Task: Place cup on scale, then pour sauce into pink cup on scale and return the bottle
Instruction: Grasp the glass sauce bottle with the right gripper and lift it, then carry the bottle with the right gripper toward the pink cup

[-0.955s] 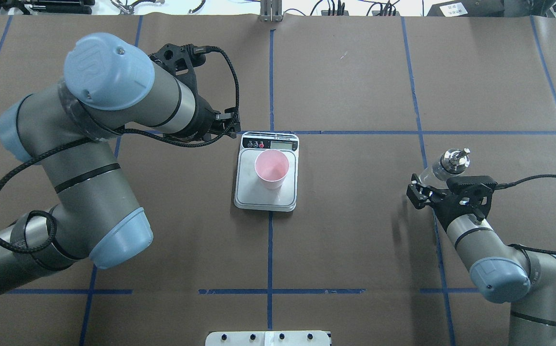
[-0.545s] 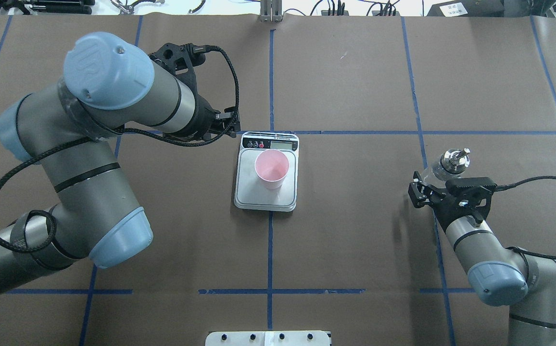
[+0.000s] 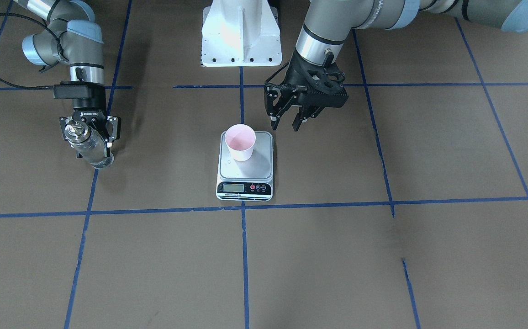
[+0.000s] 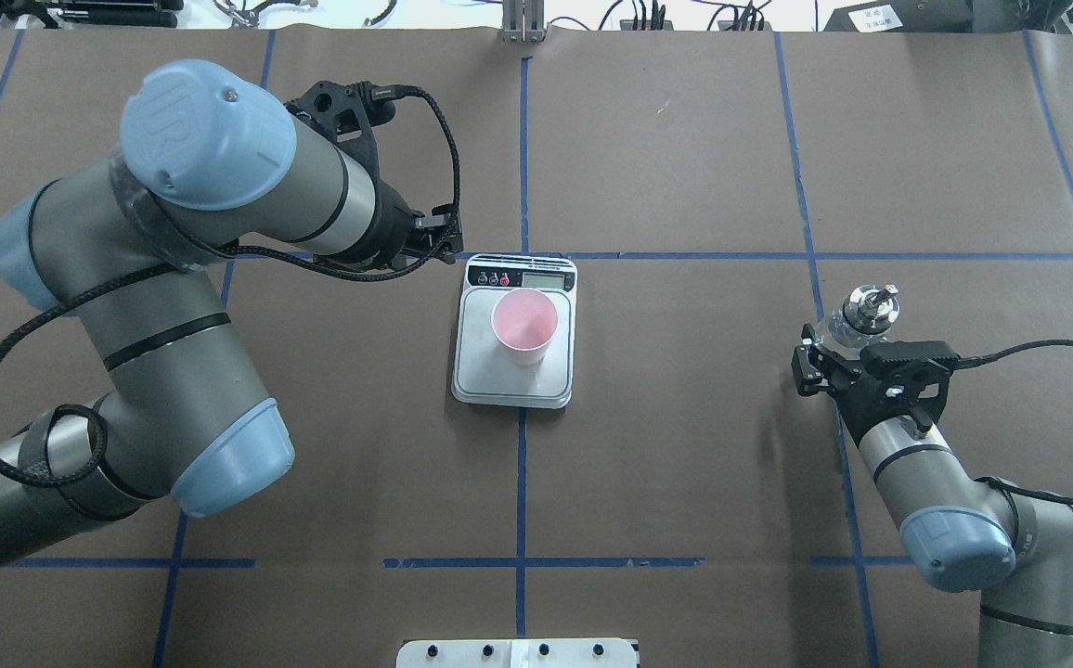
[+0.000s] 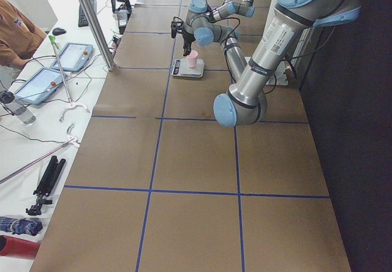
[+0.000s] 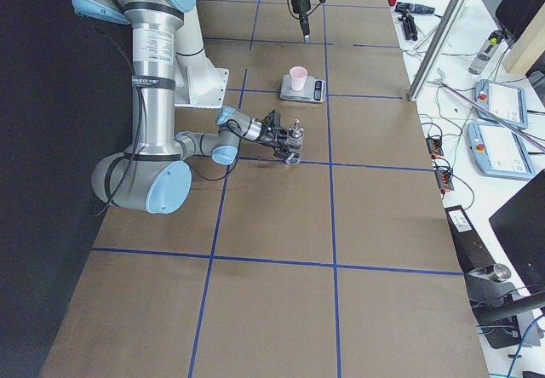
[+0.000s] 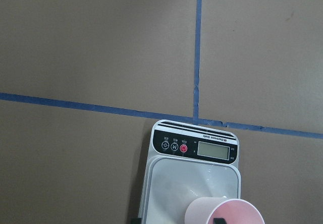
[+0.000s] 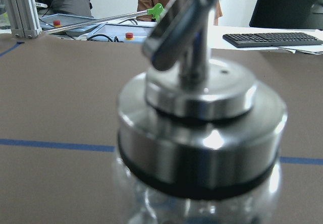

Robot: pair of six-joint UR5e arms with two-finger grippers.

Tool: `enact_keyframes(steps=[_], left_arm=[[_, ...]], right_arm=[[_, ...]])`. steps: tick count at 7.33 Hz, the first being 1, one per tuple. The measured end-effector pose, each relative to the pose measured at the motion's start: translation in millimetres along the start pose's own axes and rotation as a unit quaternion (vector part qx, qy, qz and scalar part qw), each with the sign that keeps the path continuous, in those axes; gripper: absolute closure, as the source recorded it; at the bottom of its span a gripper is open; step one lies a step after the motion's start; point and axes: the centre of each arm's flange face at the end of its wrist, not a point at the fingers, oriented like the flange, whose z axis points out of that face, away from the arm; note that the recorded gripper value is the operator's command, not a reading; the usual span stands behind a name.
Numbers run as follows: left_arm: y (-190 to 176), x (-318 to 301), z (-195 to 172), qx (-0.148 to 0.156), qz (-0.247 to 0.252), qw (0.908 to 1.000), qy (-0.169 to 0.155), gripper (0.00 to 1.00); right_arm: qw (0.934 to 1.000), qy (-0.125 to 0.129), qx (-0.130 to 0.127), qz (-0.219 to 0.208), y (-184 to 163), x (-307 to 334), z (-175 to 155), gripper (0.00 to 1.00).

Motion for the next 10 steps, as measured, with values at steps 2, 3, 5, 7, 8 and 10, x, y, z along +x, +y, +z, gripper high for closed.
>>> enact_keyframes(steps=[2, 3, 5, 7, 8, 10], left_arm=[[0.0, 0.0, -0.2, 0.000, 0.000, 1.0000, 0.000, 0.44], [0.2, 0.3, -1.1, 0.000, 0.000, 1.0000, 0.001, 0.44], [-2.8, -7.5, -11.6, 0.006, 0.007, 0.9999, 0.004, 0.44], [-3.6, -39.8, -33.4, 0.016, 0.037, 0.9992, 0.003, 0.44], [-4.5, -49.2, -38.2, 0.019, 0.043, 0.9989, 0.001, 0.44], [-8.9, -58.9, -42.3, 0.024, 0.043, 0.9988, -0.004, 0.44]], right_arm=[[0.9999, 0.002, 0.011, -0.011, -1.8, -2.4, 0.5, 1.00], [0.9998, -0.001, 0.017, -0.014, -5.8, -11.9, 0.6, 1.00], [0.9983, -0.017, 0.033, -0.046, -24.0, -50.2, -0.2, 1.00], [0.9942, -0.020, 0.037, -0.099, -34.9, -80.3, 0.1, 1.00], [0.9915, -0.015, 0.036, -0.124, -46.1, -111.4, 1.3, 1.00], [0.9868, 0.004, 0.025, -0.160, -76.4, -172.6, -1.8, 1.00]])
